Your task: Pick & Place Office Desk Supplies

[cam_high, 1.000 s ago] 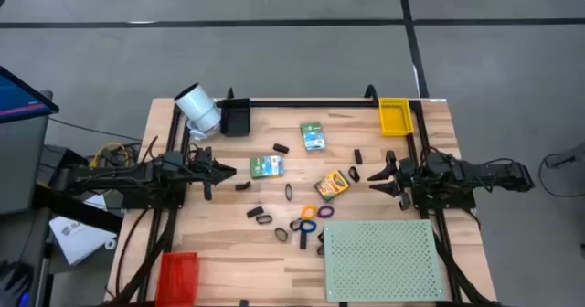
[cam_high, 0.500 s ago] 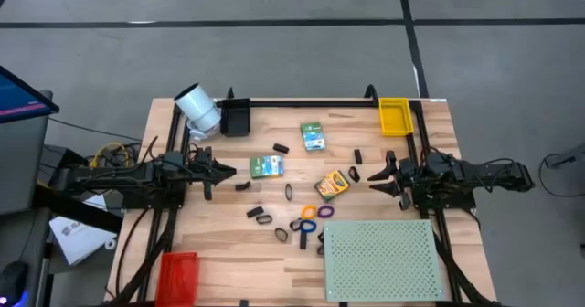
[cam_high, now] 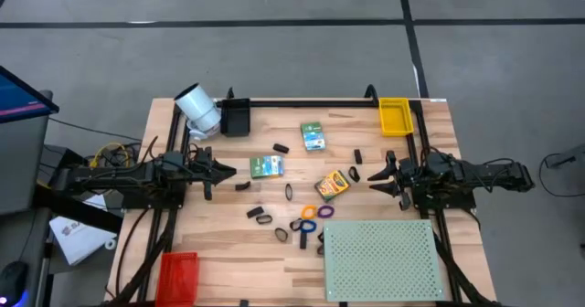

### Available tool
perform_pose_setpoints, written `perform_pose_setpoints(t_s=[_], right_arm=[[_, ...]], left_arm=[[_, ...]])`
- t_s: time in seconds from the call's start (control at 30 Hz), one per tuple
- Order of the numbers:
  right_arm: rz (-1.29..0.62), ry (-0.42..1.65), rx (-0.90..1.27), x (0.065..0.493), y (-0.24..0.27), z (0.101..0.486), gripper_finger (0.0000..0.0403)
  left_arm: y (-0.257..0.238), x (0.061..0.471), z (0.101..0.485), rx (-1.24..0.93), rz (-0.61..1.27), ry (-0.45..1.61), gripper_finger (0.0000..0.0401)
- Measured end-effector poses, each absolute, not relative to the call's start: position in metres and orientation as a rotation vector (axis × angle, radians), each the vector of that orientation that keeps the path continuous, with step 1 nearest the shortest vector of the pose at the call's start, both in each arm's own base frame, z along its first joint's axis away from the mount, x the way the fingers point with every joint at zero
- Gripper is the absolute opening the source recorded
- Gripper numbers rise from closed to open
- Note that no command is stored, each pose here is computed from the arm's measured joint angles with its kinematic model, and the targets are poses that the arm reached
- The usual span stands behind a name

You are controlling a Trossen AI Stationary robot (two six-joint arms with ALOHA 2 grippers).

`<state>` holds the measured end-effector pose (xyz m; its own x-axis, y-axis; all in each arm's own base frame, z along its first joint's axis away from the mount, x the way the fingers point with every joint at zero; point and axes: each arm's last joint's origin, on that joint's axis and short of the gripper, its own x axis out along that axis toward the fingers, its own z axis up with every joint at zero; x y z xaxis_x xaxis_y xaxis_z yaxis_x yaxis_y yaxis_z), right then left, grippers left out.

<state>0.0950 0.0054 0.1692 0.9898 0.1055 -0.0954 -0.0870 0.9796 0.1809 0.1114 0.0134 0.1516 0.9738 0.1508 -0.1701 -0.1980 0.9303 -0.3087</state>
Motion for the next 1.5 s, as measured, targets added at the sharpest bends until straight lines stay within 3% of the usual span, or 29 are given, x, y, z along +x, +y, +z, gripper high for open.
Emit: perform_pose_setpoints(t_s=[0.63,0.83,1.23,1.5], right_arm=[[0.097,0.105,0.177,0.095,0.005,0.169,0.0109],[0.097,0.104,0.177,0.095,0.005,0.169,0.0109],[0.095,0.103,0.172,0.095,0.005,0.169,0.0109],[-0.163,0.105,-0.256,0.095,-0.006,0.170,0.0109]], left_arm=[[0.014,0.111,0.152,-0.326,0.180,0.142,0.0035],[0.015,0.113,0.166,-0.251,0.208,-0.004,0.0035],[0.018,0.111,0.192,-0.735,0.181,-0.343,0.0035],[0.018,0.106,0.206,-0.826,0.119,-0.509,0.0035]])
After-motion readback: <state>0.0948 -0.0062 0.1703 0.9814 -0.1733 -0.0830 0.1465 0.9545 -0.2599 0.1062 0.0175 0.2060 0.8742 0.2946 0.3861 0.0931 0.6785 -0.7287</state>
